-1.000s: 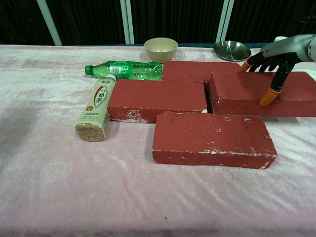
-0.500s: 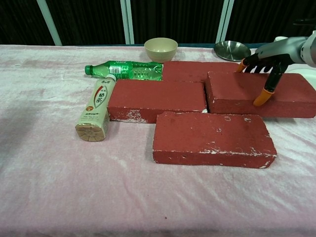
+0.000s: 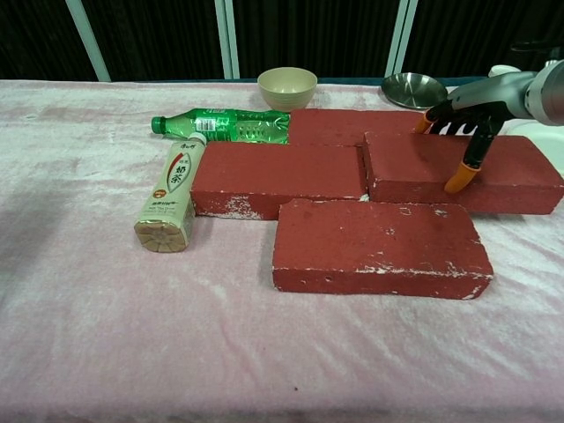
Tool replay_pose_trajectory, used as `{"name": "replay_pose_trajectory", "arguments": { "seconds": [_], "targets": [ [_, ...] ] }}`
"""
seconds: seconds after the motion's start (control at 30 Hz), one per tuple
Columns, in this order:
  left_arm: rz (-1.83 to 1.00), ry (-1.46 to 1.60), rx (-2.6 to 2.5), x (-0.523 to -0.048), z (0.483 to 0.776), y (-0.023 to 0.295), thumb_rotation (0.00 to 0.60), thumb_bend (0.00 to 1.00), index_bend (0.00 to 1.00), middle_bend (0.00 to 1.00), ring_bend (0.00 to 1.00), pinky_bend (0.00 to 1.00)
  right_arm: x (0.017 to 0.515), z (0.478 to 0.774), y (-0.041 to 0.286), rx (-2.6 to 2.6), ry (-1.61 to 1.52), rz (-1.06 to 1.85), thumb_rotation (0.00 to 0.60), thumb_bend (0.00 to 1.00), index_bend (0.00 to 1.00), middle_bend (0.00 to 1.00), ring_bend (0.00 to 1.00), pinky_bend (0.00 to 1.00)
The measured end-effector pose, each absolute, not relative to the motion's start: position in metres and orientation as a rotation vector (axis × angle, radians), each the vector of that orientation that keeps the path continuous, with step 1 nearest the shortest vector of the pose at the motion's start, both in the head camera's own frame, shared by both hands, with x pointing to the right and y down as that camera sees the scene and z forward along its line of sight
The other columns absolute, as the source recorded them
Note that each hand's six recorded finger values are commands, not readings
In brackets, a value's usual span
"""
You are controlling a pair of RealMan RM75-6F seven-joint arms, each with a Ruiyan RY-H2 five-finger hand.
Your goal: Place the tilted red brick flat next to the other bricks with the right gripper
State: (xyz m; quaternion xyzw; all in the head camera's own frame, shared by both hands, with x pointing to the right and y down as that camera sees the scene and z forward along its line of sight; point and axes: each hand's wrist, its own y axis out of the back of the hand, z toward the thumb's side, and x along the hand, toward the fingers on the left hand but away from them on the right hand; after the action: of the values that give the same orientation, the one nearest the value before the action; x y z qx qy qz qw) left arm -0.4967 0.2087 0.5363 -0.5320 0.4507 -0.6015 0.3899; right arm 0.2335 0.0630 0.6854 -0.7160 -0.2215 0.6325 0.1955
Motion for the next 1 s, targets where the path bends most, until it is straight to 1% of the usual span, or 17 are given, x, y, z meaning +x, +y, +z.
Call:
{"name": "replay_pose_trajectory", "arguments": {
  "seconds": [0.07, 0.17, 0.33, 0.43, 0.8, 1.0],
  "targets": [
    [-1.529, 1.146, -1.352, -0.497, 0.536, 0.209, 0.6, 0.74, 0.21, 0.05, 0.0, 0.0, 0.233, 0.686, 0.063, -2.007, -0.622, 1.771, 0.6, 0.09, 0.22, 0.29, 0.15, 0.08],
    [-1.53, 1.147, -1.352, -0.497, 0.536, 0.208, 0.6, 0.74, 0.21, 0.05, 0.0, 0.0, 0.232, 0.688, 0.065, -2.01, -0.615, 1.77, 0.6, 0.09, 0.18, 0.25, 0.14, 0.08],
    [-1.53, 1.148, -1.352, -0.497, 0.536, 0.208, 0.6, 0.74, 0.21, 0.05, 0.0, 0.0, 0.23, 0.69, 0.067, -2.025, -0.601, 1.774, 0.6, 0.03, 0.02, 0.08, 0.02, 0.08],
    [-1.53, 1.149, -1.35, -0.497, 0.536, 0.208, 0.6, 0.74, 0.21, 0.05, 0.0, 0.0, 0.23, 0.691, 0.067, -2.033, -0.59, 1.776, 0.6, 0.01, 0.0, 0.01, 0.0, 0.08],
    [-1.532, 1.144, -1.346, -0.497, 0.536, 0.208, 0.6, 0.74, 0.21, 0.05, 0.0, 0.0, 0.232, 0.69, 0.069, -2.036, -0.582, 1.787, 0.6, 0.0, 0.0, 0.0, 0.0, 0.08],
    [-1.527, 1.147, -1.342, -0.497, 0.535, 0.208, 0.6, 0.74, 0.21, 0.05, 0.0, 0.0, 0.231, 0.678, 0.065, -2.028, -0.612, 1.745, 0.6, 0.0, 0.0, 0.0, 0.0, 0.08]
  ]
}}
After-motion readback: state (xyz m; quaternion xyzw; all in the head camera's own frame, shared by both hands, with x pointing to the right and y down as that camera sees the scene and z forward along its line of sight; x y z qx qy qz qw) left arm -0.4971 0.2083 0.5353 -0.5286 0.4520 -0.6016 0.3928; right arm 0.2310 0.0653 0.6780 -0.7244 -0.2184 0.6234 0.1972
